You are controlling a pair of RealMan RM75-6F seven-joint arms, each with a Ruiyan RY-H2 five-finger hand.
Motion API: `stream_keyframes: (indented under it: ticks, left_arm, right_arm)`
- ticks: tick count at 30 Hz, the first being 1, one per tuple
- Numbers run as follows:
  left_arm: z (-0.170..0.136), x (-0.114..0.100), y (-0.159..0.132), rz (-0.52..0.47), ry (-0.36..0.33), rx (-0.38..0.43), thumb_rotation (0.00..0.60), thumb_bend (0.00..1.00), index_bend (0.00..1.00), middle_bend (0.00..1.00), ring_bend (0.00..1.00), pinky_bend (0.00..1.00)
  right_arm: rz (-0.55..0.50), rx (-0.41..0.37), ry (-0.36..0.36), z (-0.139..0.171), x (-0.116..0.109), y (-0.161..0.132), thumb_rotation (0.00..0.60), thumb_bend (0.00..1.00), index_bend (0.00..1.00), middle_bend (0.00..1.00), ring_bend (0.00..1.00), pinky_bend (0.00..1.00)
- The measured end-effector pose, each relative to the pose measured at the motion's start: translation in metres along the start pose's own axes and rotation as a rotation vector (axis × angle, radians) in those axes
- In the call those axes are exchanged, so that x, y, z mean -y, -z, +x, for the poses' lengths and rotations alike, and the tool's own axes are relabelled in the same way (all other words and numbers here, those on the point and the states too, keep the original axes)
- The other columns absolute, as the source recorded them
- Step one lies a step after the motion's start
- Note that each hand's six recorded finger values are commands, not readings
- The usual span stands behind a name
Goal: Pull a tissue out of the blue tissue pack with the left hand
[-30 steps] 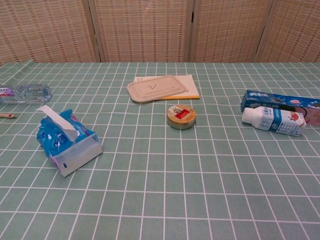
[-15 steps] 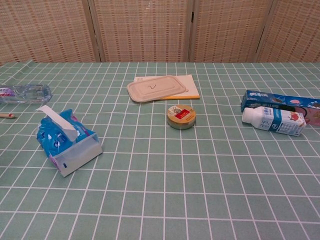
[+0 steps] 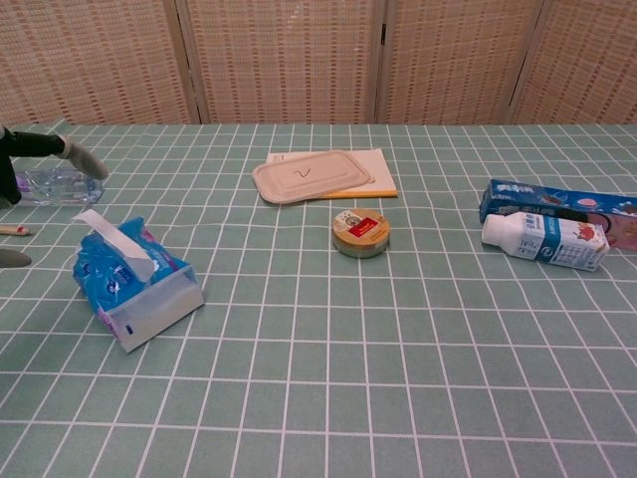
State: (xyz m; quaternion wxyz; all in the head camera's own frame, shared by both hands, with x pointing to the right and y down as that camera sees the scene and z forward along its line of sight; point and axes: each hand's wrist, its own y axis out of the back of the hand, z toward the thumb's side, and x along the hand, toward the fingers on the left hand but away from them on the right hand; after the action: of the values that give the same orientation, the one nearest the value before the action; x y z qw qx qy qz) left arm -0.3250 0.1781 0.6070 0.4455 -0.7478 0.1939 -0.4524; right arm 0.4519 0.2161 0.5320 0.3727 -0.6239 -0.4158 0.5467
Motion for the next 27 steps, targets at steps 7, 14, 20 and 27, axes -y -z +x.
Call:
stream_keyframes:
  ticks: [7, 14, 20, 27]
  left_arm:
    - [0.021, 0.007, -0.006, 0.029, 0.039, 0.000, 0.600, 0.17, 0.32, 1.00, 1.00, 1.00]
    - [0.035, 0.011, -0.006, 0.043, 0.062, -0.020, 0.600, 0.17, 0.38, 1.00, 1.00, 1.00]
    - [0.043, 0.015, -0.005, 0.055, 0.073, -0.038, 0.600, 0.17, 0.45, 1.00, 1.00, 1.00]
    - [0.045, 0.020, -0.003, 0.053, 0.080, -0.057, 0.600, 0.24, 0.54, 1.00, 1.00, 1.00]
  right_arm:
    - [-0.017, 0.000, 0.006, 0.002, -0.004, 0.005, 0.600, 0.17, 0.49, 0.51, 0.44, 0.47]
    - [-0.021, -0.005, -0.004, 0.001, -0.003, 0.005, 0.600, 0.17, 0.49, 0.51, 0.44, 0.47]
    - [-0.021, -0.010, -0.012, 0.001, -0.002, 0.004, 0.600, 0.17, 0.49, 0.51, 0.44, 0.47]
    - [-0.021, -0.011, -0.018, 0.000, -0.001, 0.004, 0.600, 0.17, 0.49, 0.51, 0.44, 0.47]
